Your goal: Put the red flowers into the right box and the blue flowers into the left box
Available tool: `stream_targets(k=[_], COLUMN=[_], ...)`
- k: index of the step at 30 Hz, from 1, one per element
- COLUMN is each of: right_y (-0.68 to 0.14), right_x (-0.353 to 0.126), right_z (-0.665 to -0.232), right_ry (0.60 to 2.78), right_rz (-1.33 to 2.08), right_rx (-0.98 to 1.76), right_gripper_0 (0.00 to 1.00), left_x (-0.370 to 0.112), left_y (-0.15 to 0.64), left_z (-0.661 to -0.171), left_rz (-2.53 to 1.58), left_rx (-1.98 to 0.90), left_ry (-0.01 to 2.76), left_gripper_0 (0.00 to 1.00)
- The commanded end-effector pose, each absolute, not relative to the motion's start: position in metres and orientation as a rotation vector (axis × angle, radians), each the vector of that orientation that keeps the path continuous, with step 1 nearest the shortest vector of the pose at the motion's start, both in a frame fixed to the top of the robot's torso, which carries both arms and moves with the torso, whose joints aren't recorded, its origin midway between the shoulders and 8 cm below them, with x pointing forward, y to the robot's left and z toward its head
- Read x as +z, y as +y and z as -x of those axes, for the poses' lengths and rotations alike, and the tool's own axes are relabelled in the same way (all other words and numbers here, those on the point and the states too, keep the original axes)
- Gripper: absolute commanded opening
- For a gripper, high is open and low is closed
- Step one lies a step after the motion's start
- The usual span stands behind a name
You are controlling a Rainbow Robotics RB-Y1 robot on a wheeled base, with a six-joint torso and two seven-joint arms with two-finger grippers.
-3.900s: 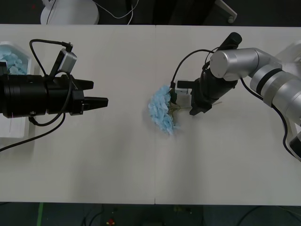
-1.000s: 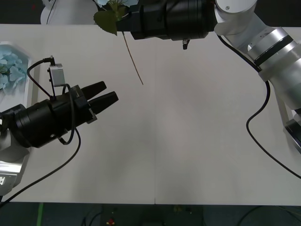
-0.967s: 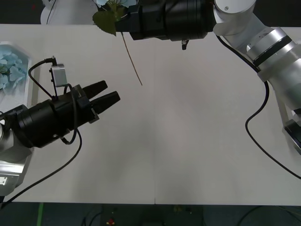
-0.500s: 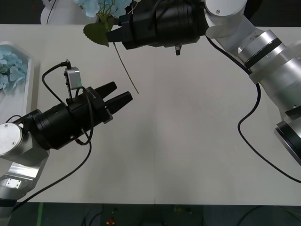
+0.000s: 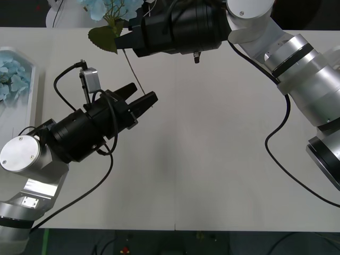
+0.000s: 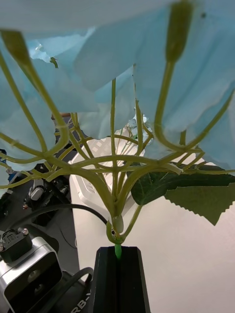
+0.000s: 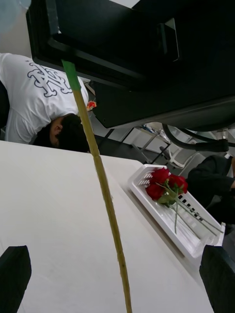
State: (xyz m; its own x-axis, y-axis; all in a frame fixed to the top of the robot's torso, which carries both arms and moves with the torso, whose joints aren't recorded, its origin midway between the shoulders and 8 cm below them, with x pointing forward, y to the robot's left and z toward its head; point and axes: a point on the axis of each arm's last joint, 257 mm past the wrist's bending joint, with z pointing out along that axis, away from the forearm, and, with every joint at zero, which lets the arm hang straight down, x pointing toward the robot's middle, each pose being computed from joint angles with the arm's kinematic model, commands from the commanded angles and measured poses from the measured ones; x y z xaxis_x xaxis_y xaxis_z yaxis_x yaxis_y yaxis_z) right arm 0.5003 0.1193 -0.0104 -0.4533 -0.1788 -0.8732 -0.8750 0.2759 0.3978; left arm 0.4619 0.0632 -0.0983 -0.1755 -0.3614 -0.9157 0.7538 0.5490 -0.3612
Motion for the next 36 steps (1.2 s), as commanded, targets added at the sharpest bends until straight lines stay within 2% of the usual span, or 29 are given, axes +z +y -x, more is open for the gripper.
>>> stream_targets(k=[1, 5, 7, 8, 9, 10, 12, 15, 32, 34, 36], right_y=[0.146, 0.146, 0.146, 0.146, 0.146, 0.146, 0.146, 0.146, 0.147, 0.145, 0.143], right_x=[0.028, 0.027, 0.027, 0.028, 0.027, 0.027, 0.027, 0.027, 0.028, 0.025, 0.025], right_z=[-0.480, -0.479, -0.480, -0.479, -0.479, -0.479, -0.479, -0.479, -0.478, -0.482, -0.486], right_ry=[1.747, 1.749, 1.749, 1.749, 1.749, 1.752, 1.749, 1.749, 1.745, 1.745, 1.729], right_rz=[1.016, 1.018, 1.019, 1.019, 1.018, 1.016, 1.018, 1.018, 1.022, 1.032, 1.047], right_rx=[1.251, 1.252, 1.250, 1.251, 1.252, 1.254, 1.252, 1.253, 1.252, 1.215, 1.170], right_gripper_0=[0.00, 0.00, 0.00, 0.00, 0.00, 0.00, 0.00, 0.00, 0.00, 0.52, 0.69], left_x=[-0.075, -0.071, -0.072, -0.071, -0.072, -0.071, -0.071, -0.072, -0.070, -0.070, -0.071], left_y=[0.041, 0.039, 0.036, 0.036, 0.035, 0.036, 0.036, 0.035, 0.041, 0.042, 0.044], left_z=[-0.467, -0.473, -0.475, -0.476, -0.476, -0.476, -0.476, -0.476, -0.479, -0.480, -0.480], left_rz=[-0.382, -0.354, -0.346, -0.339, -0.339, -0.336, -0.336, -0.337, -0.318, -0.316, -0.314], left_rx=[-1.012, -1.004, -1.002, -0.999, -1.000, -0.998, -0.998, -0.999, -0.990, -0.991, -0.990], left_ry=[1.365, 1.360, 1.362, 1.359, 1.361, 1.361, 1.361, 1.361, 1.360, 1.361, 1.366], left_gripper_0=[1.00, 1.00, 0.89, 0.72, 0.60, 0.38, 0.19, 0.02, 0.00, 0.00, 0.00])
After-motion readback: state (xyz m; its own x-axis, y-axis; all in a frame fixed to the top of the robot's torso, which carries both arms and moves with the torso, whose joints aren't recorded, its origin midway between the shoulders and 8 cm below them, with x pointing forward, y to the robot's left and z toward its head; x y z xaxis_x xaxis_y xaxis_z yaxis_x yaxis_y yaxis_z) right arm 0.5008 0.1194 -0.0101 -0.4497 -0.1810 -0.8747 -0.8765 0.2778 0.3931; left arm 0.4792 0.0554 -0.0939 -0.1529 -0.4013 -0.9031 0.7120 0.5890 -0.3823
